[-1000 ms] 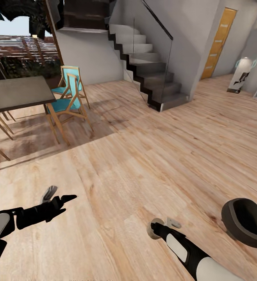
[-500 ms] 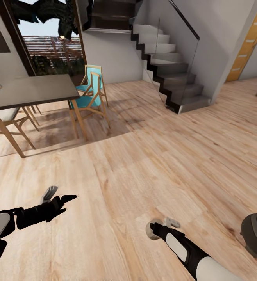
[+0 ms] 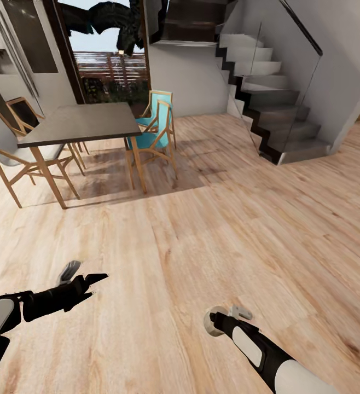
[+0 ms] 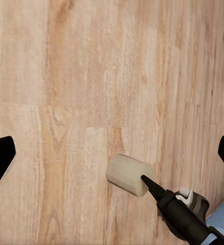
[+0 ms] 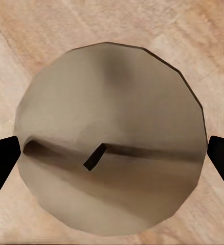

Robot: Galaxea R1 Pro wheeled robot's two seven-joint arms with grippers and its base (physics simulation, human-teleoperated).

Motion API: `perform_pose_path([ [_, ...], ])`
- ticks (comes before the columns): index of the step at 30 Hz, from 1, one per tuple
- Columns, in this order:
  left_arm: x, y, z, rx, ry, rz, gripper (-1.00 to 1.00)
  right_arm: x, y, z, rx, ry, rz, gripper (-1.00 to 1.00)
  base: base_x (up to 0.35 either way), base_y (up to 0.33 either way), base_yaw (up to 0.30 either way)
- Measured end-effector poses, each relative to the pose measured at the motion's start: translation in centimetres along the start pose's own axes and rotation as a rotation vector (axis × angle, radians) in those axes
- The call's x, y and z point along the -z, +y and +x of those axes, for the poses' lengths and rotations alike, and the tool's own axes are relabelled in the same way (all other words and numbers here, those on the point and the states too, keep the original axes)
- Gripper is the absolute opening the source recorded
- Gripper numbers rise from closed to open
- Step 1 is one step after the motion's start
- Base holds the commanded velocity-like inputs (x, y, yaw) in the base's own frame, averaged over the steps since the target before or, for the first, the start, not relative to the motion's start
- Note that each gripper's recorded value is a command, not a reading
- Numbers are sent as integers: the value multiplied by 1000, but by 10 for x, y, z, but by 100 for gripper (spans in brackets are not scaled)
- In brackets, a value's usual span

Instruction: Place each of the two pumpkins and all three candles from the living room inside a cabinet in the living room (use any cabinet), then make sure every cabinet is closed, and position the cauldron so it is next to a table in the living room.

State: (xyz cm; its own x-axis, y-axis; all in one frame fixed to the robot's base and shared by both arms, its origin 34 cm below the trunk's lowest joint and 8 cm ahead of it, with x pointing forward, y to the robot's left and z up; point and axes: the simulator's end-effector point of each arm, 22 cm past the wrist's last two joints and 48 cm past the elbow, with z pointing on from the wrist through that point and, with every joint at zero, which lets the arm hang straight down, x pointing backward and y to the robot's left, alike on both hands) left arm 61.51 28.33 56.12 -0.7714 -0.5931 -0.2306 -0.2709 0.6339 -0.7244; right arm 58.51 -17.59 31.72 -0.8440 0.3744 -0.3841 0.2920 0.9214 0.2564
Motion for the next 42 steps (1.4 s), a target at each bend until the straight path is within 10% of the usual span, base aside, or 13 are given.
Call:
perform_pose_path([
  [42, 22, -33, -15, 6, 1, 0, 100, 34, 13, -18, 6, 23, -2, -100, -14, 0, 291],
])
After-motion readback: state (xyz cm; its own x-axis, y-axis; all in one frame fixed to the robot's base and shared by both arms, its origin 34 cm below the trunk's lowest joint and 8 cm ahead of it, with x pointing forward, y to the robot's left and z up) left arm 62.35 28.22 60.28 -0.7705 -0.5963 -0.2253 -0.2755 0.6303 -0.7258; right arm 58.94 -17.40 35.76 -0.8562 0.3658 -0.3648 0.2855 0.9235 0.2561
